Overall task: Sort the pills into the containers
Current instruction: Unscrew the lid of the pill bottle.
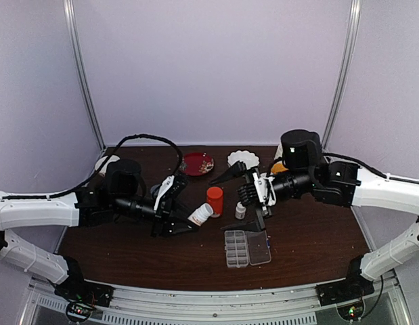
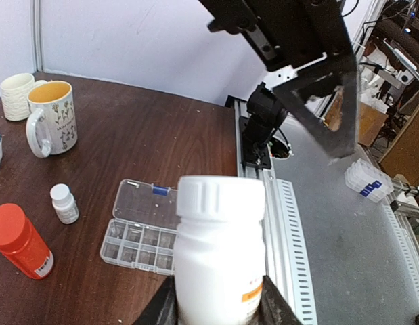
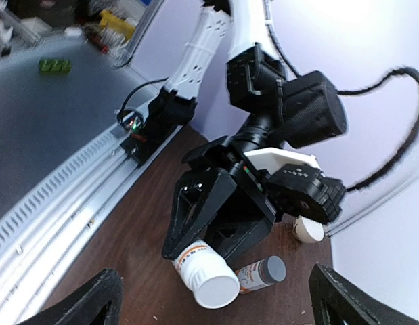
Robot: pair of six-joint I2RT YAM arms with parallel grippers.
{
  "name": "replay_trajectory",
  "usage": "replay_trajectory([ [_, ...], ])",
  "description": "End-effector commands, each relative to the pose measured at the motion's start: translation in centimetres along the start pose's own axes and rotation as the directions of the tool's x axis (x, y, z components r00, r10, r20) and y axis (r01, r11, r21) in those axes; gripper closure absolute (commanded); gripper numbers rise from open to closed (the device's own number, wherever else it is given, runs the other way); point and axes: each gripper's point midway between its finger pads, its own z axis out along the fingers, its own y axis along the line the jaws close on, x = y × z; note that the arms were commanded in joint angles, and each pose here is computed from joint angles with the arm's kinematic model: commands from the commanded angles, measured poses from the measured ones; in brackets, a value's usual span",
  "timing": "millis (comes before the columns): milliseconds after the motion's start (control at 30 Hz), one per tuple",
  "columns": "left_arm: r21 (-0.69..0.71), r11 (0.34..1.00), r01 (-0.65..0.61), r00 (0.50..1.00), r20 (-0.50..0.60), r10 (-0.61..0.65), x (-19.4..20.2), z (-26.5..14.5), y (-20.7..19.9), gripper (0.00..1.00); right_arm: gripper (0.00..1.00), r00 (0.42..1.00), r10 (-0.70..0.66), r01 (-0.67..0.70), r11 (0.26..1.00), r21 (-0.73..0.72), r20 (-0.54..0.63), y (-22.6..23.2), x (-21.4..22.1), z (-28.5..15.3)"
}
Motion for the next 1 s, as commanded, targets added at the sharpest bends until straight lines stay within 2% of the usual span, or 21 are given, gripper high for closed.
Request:
replay_trajectory([
  [0,-0.085,0.993,-0.086,0.994,0.054,0.091,-2.0,-1.1,0.5,0.84,0.0,0.894,0.403,-0.437,0.879,0.188,0.196,-2.7,-2.8,-2.8],
  [33,-0.097,0.991,-0.091,0.994,0.054,0.097,-2.0,-1.2,0.6,0.84,0.0,0.864,0.467,-0.501,0.837,0.221,0.188,-2.6,-2.4,-3.2],
  [133,-0.128,0.986,-0.109,0.991,0.061,0.118,-2.1,-1.6,0.8,0.84,0.0,0.726,0.67,-0.677,0.658,0.328,0.154,-2.6,-0.8,-4.2],
  [233,-0.16,0.979,-0.127,0.988,0.063,0.139,-2.2,-1.9,1.2,0.84,0.0,0.505,0.85,-0.837,0.44,0.325,0.148,-2.5,0.1,-4.2],
  [367,-0.208,0.966,-0.157,0.984,0.056,0.172,-2.5,-2.1,1.9,0.84,0.0,0.281,0.954,-0.931,0.243,0.274,0.109,-2.3,0.1,-2.7],
  [467,-0.232,0.957,-0.174,0.98,0.051,0.191,-2.5,-2.2,2.2,0.84,0.05,0.171,0.981,-0.956,0.143,0.257,0.089,-2.1,0.2,-1.9],
  [600,-0.234,0.955,-0.184,0.978,0.05,0.201,-2.6,-2.2,2.2,0.84,0.13,0.098,0.994,-0.934,0.077,0.349,0.043,-2.2,1.9,-1.6],
  [767,-0.23,0.956,-0.184,0.979,0.047,0.199,-2.4,-2.1,2.3,0.83,0.27,0.045,0.999,-0.947,0.037,0.319,0.018,-2.7,1.6,0.0],
  [833,-0.228,0.956,-0.185,0.978,0.049,0.201,-2.5,-2.1,2.3,0.83,0.32,0.034,0.999,-0.946,0.027,0.323,0.015,-3.1,1.7,0.5],
  [967,-0.222,0.957,-0.187,0.978,0.053,0.203,-2.5,-2.0,2.2,0.83,0.34,0.026,1.0,-0.936,0.02,0.351,0.01,-3.6,2.6,1.4],
])
